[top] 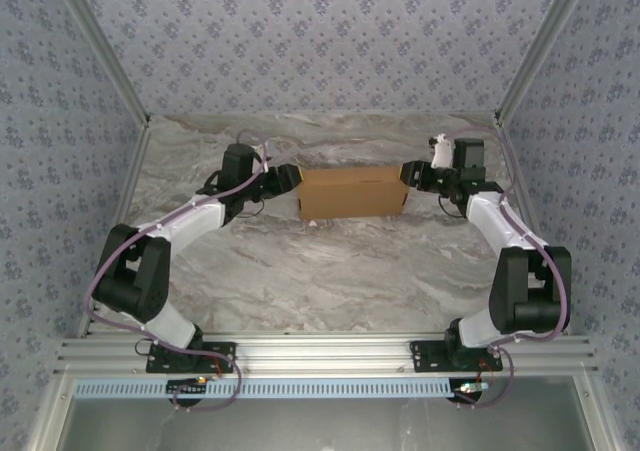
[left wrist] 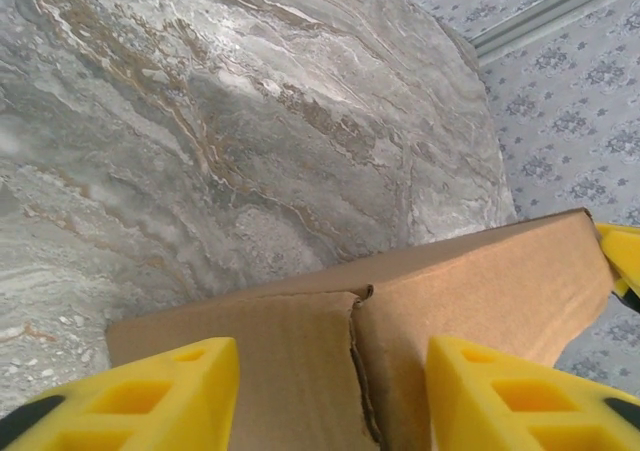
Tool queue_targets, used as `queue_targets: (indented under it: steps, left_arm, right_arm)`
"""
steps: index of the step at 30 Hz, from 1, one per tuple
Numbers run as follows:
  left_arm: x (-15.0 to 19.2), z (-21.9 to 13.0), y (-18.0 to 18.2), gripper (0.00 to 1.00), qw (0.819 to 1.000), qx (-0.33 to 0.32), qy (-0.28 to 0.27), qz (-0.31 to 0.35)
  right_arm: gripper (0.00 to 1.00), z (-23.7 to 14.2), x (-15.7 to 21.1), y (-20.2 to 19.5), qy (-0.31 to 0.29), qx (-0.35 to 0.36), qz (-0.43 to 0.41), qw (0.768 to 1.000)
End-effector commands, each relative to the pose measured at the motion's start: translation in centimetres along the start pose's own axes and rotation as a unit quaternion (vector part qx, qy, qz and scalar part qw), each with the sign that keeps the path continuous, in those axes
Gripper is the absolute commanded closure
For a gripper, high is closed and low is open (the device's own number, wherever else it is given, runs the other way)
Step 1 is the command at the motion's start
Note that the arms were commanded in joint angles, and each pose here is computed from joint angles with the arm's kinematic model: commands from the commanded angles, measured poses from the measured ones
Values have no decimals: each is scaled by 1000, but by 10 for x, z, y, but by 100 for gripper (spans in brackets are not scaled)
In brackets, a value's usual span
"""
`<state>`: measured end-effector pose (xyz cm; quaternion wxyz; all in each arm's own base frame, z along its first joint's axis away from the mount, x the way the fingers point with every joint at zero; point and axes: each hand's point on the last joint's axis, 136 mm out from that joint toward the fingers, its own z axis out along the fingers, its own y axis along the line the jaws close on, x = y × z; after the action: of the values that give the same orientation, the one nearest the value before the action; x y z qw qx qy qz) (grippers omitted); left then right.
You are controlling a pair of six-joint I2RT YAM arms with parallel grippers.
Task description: Fold the paper box
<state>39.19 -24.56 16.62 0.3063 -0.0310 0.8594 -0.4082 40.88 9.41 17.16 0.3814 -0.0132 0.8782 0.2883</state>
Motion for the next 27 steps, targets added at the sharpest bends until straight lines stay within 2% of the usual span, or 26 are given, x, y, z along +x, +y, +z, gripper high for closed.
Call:
queue_targets:
  steps: [1, 5, 8, 17, 20, 27]
  left_arm:
    - [28, -4, 15, 43, 998, -33, 45, -13]
    - [35, -5, 9, 42, 998, -16, 56, -18]
    - [40, -4, 18, 46, 998, -27, 60, -19]
    - [51, 0, 36, 51, 996, -49, 70, -20]
    - [51, 0, 39, 52, 996, -55, 69, -17]
    - [60, 2, 50, 56, 995, -65, 74, -25]
  right_arm:
    - [57, 10, 62, -15, 92, 26, 48, 994]
    - [57, 10, 63, -14, 93, 29, 47, 994]
    - [53, 7, 60, -15, 87, 27, 49, 995]
    - [47, -3, 49, -10, 75, -29, 87, 993]
    - [50, -2, 56, -10, 81, -41, 100, 991]
    - [64, 2, 90, -27, 93, -39, 142, 985]
